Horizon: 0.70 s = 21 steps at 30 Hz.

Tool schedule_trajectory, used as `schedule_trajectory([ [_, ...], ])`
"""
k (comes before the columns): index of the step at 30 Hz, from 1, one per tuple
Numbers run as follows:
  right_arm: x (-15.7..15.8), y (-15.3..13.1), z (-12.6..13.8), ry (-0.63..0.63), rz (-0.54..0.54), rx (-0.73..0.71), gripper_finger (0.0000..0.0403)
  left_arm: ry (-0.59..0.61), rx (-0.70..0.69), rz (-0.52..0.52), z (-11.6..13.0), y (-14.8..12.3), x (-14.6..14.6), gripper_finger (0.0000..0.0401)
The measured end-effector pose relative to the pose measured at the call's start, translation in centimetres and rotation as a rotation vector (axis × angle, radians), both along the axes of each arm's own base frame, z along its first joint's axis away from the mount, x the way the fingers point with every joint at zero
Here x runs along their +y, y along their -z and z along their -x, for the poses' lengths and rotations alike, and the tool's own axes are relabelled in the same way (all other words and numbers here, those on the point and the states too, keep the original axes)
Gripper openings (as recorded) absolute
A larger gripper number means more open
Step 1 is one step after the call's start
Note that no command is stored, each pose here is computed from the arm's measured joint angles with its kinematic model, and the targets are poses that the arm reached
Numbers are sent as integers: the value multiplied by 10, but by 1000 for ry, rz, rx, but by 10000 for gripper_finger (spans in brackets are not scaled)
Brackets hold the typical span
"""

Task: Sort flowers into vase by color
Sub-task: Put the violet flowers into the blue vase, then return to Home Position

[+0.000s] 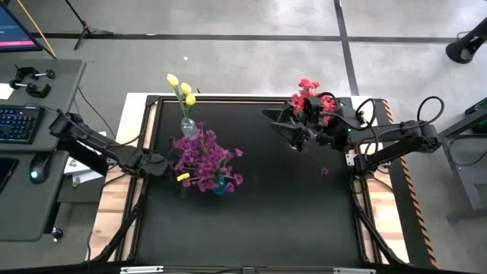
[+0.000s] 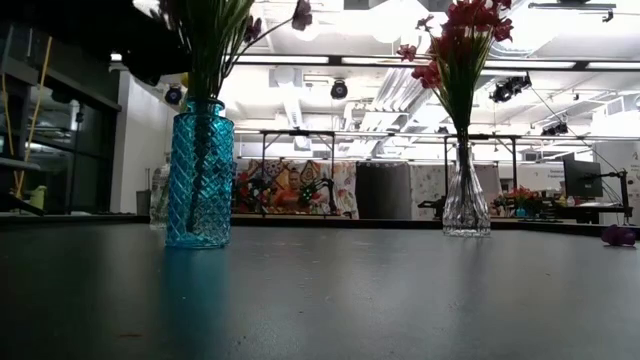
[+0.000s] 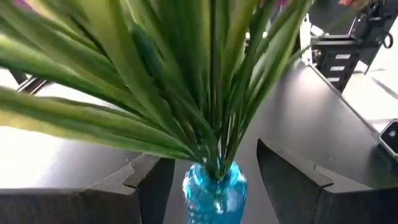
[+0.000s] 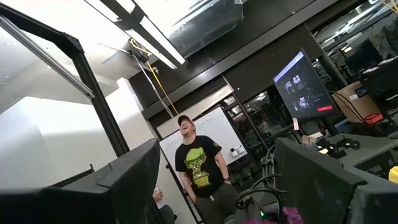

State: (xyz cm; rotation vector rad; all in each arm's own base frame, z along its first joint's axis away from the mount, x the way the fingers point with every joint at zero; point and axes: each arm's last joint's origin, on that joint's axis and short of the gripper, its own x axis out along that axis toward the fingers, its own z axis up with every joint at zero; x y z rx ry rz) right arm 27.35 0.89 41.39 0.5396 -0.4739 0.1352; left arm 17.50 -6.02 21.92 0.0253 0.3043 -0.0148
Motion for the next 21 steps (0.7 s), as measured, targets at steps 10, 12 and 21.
schedule_trajectory([
  [10,0,0,0,0,0,1,307,2,42,33,26,-7,10,215],
  [12,0,0,0,0,0,1,307,7,60,43,32,-7,12,215],
  [21,0,0,0,0,0,1,307,9,93,51,59,-9,23,175],
])
